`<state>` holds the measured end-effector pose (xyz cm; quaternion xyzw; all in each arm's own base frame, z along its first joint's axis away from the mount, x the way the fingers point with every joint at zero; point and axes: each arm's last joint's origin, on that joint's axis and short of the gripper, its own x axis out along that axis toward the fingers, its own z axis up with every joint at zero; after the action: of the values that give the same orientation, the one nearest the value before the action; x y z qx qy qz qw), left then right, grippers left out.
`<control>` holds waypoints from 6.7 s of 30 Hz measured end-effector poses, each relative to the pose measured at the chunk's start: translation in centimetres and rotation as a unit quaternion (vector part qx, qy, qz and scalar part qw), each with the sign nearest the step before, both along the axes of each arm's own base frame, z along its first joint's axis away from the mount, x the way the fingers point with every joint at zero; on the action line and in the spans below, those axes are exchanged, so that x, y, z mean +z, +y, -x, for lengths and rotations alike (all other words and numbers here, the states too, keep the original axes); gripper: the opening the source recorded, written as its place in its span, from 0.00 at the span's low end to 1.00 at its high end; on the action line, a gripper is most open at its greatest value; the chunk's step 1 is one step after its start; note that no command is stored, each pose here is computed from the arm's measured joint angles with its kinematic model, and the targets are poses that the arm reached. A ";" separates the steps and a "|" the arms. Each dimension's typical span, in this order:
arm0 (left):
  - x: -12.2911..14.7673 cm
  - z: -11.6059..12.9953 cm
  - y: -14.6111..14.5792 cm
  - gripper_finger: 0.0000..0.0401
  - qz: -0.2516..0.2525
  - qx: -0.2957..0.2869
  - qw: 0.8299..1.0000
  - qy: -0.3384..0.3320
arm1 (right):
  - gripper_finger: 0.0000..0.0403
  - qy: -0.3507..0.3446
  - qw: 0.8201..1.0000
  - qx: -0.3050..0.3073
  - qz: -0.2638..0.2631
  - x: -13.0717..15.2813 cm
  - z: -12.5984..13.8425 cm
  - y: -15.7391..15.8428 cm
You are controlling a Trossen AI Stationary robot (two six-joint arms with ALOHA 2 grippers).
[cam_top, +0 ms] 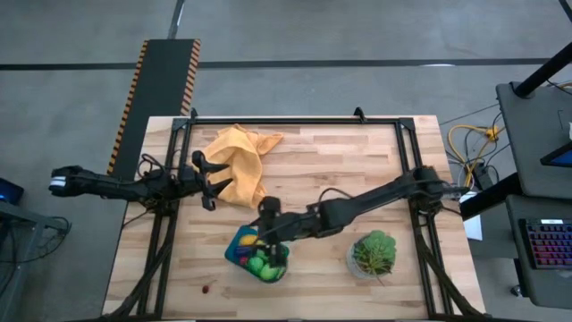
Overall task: Pick and placing Produce into tupperware
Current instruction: Put the apricot into the blue bin, then put the cherry into the blue bin
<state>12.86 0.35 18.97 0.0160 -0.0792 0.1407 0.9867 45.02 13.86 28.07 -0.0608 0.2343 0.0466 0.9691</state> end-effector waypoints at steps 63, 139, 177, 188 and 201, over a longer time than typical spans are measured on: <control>2.0 -0.5 -0.1 0.51 -0.069 0.010 0.996 -0.059 | 0.83 0.070 0.994 -0.034 -0.074 -17.8 4.2 -11.6; 2.0 -0.6 -0.1 0.51 -0.070 0.010 0.996 -0.055 | 0.26 0.028 0.996 -0.004 -0.080 -12.9 0.5 -10.8; 2.1 -0.5 -0.1 0.51 -0.069 0.011 0.996 -0.063 | 0.42 -0.014 0.994 0.077 -0.077 -12.8 -3.8 -2.6; 2.1 -0.5 -0.1 0.51 -0.069 0.011 0.996 -0.064 | 0.52 -0.011 0.995 0.082 -0.056 -12.4 -3.7 -2.7; 2.0 -0.5 -0.1 0.51 -0.070 0.011 0.996 -0.062 | 0.60 -0.023 0.996 0.082 -0.037 -7.4 -2.2 -3.1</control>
<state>13.36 0.29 21.02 0.0767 -0.1498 0.1464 0.9748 47.23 10.78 20.70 -0.0451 0.2046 0.1335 0.9686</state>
